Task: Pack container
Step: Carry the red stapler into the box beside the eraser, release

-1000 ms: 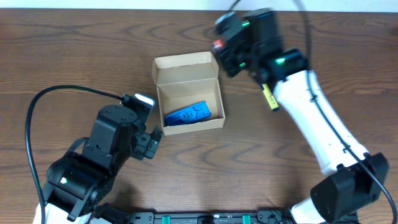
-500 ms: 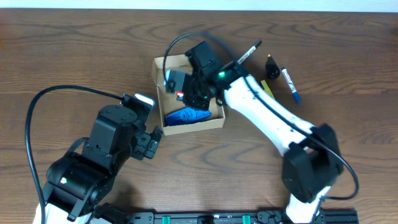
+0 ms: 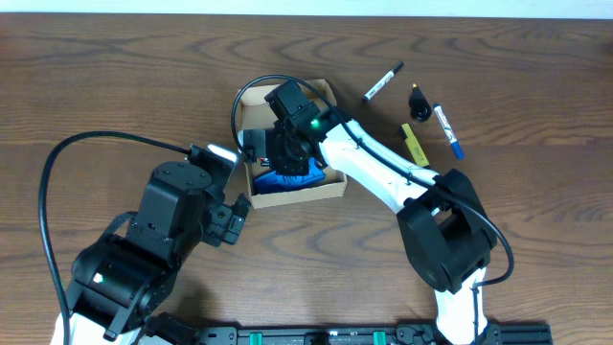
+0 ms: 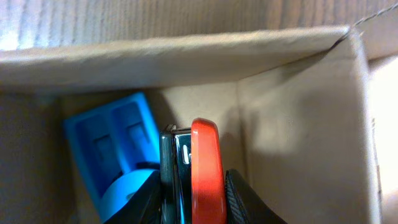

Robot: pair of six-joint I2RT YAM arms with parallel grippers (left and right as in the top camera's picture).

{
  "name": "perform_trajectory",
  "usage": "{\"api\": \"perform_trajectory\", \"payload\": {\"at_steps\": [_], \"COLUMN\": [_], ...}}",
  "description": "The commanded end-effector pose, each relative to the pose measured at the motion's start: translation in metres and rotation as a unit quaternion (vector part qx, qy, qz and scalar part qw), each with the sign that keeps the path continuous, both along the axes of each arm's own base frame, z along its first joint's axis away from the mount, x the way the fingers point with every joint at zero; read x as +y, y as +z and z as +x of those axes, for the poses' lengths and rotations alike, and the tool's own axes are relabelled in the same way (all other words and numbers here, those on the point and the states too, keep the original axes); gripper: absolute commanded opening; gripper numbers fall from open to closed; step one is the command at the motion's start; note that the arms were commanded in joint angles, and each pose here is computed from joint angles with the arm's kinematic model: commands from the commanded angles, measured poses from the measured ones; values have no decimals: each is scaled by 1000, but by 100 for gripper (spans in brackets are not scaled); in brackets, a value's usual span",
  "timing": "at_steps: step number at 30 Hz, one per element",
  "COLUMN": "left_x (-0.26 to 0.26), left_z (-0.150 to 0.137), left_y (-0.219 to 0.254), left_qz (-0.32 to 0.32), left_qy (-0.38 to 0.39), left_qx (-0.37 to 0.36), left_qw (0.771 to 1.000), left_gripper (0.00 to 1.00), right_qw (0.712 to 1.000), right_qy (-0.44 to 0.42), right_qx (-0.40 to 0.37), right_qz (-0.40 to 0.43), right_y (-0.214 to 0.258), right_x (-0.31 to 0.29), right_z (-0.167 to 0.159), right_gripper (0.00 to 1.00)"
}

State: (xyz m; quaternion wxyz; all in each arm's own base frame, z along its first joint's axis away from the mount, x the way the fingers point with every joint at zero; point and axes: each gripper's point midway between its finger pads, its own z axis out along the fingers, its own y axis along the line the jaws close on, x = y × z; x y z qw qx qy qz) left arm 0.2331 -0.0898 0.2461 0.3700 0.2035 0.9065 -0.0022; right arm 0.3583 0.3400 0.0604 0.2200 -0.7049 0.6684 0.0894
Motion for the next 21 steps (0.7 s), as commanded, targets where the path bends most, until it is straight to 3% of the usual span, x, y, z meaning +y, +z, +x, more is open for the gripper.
{"api": "perform_trajectory", "payload": {"at_steps": [1,11,12,14,16,21], "left_x": [-1,-1,-1,-1,-1,-1], "left_z": [0,0,0,0,0,0], "left_y": [4,4,4,4,4,4], "left_qz": [1,1,1,1,1,1], "left_qy": [-9,-9,-9,-9,-9,-9], "left_qx": [-4,-4,-4,-4,-4,-4], "left_qw": [1000,1000,1000,1000,1000,1000], "left_gripper": [95,95,95,95,95,95], "right_qw": [1000,999,999,1000,1000,1000], "right_qy": [19,29,28,28,29,23], "right_qx": [-7,-13,-12,-10,-10,-15], "right_qz": [6,8,8,6,6,11], "right_y": [-3,-7,-7,-9,-9,-4], "right_x": [10,16,16,16,17,18], "right_z": [-3,-3,-3,-3,-4,-2], "right_gripper": [1,3,6,25,36,44]}}
